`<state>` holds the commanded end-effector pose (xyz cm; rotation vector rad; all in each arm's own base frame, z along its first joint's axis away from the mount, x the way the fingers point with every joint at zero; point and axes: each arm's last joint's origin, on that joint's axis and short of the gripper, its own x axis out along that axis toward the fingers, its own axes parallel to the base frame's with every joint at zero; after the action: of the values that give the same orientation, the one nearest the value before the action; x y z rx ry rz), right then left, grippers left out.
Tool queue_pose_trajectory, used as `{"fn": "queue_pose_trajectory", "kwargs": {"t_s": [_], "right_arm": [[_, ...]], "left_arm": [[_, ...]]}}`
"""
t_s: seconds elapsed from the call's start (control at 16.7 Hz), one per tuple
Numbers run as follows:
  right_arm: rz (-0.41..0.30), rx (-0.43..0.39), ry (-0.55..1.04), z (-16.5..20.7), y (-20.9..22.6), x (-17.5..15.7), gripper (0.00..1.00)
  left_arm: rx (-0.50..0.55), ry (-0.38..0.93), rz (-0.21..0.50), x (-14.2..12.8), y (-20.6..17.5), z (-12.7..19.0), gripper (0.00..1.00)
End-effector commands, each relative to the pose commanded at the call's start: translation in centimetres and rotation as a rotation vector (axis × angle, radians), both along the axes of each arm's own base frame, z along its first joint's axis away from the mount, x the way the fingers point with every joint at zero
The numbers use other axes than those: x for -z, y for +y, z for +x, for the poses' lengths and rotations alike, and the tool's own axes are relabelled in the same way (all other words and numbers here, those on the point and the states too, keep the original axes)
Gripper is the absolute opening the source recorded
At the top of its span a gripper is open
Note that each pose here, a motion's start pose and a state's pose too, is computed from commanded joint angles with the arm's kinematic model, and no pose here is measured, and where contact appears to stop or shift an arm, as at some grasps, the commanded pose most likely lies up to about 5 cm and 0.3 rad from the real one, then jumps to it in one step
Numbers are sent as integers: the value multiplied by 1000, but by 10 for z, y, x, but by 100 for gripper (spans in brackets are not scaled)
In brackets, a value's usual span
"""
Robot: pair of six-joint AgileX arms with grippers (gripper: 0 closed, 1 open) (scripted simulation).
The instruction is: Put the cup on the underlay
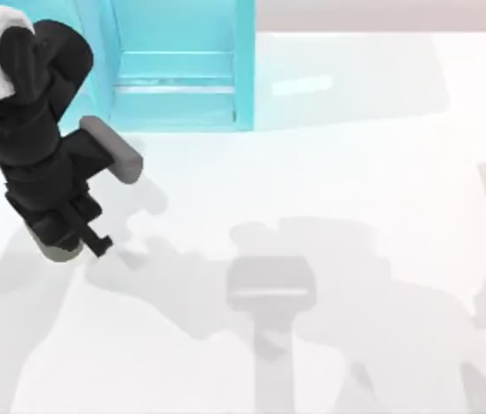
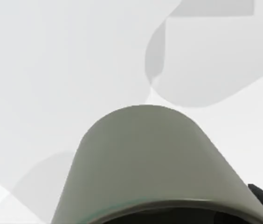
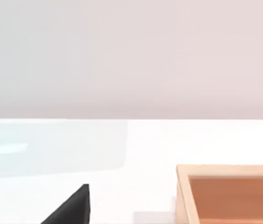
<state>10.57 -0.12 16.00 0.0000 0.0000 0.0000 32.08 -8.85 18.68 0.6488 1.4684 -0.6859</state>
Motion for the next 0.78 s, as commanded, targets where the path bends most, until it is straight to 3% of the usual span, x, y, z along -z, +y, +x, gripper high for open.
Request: {"fn": "queue_pose_trajectory", "kwargs": {"t_s": [0.18,0.42,0.54,0.78], "right_arm": [[0,0,0,0,0,0,100],[0,0,0,0,0,0,100],[0,0,0,0,0,0,100],[0,0,0,0,0,0,100]], "left_arm": [[-378,-15,-8,-16,88,-18,0],[-731,-15,-19,-25,143,-71,0],[-814,2,-22,-24,152,-88,0],[-834,12,-22,-23,153,-93,0]]}}
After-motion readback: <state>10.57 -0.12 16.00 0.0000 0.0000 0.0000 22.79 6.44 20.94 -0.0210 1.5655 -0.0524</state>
